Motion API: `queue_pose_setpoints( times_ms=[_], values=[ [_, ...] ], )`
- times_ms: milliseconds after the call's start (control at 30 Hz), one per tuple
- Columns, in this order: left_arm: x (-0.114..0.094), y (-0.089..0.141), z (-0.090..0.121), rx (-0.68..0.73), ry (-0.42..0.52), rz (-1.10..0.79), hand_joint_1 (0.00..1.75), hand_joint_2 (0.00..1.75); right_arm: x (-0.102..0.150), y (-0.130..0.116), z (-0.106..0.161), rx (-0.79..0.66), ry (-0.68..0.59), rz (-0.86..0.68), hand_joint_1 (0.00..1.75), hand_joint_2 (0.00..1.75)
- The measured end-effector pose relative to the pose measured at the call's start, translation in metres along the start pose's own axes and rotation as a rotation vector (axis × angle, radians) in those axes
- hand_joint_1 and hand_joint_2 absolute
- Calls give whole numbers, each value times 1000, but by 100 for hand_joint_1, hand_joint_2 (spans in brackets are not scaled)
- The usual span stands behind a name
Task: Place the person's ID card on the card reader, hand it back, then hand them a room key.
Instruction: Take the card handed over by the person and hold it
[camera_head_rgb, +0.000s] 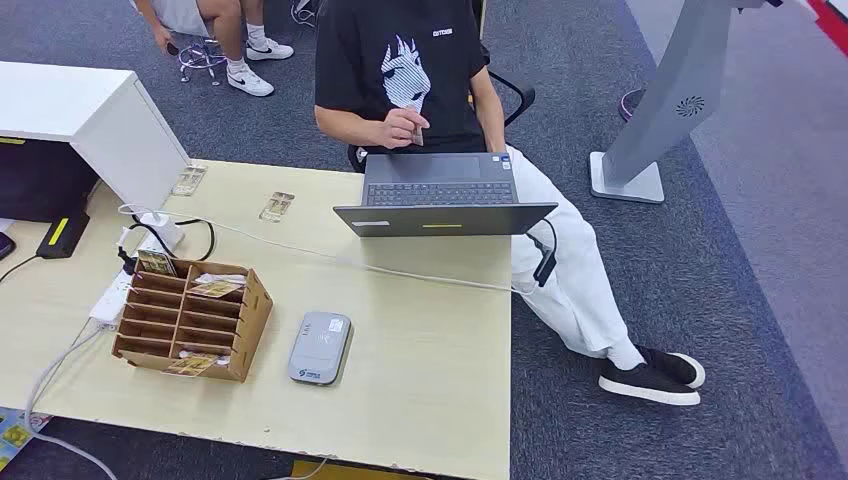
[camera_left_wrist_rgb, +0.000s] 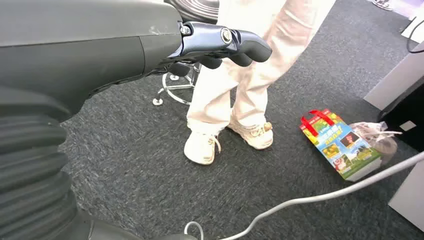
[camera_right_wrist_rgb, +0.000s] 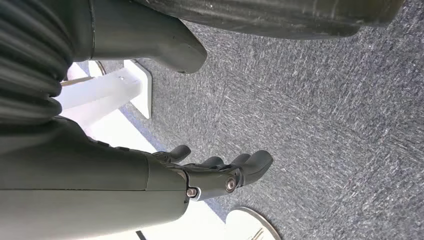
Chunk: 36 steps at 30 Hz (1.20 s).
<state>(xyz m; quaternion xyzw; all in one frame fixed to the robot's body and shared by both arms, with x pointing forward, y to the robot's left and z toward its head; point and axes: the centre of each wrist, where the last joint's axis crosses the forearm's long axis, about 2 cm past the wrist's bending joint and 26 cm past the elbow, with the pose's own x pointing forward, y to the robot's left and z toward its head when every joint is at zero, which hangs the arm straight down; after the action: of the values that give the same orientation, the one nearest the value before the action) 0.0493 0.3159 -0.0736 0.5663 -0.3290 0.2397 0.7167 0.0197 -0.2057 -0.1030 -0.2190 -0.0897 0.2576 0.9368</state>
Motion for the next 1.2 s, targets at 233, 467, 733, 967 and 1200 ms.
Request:
queue_pose_setpoints(
  times_ms=[233,467,733,967,1200],
  values=[
    [1,0,-1,-1,-7,3,0,175,0,0,0,1,1,0,0,175],
    [8,1,-9,42,-15,60,0,175,1,1,1,3,-4,6,0,175],
    [24,6,-27,113,-58,152,0,175,5,-1,0,10,-29,61,0,175],
    [38,15,-42,181,-101,236,0,175,9,-3,-1,2,-53,117,0,175],
    [45,25,-51,217,-152,262,0,175,10,-4,-1,-2,-64,136,0,175]
  ],
)
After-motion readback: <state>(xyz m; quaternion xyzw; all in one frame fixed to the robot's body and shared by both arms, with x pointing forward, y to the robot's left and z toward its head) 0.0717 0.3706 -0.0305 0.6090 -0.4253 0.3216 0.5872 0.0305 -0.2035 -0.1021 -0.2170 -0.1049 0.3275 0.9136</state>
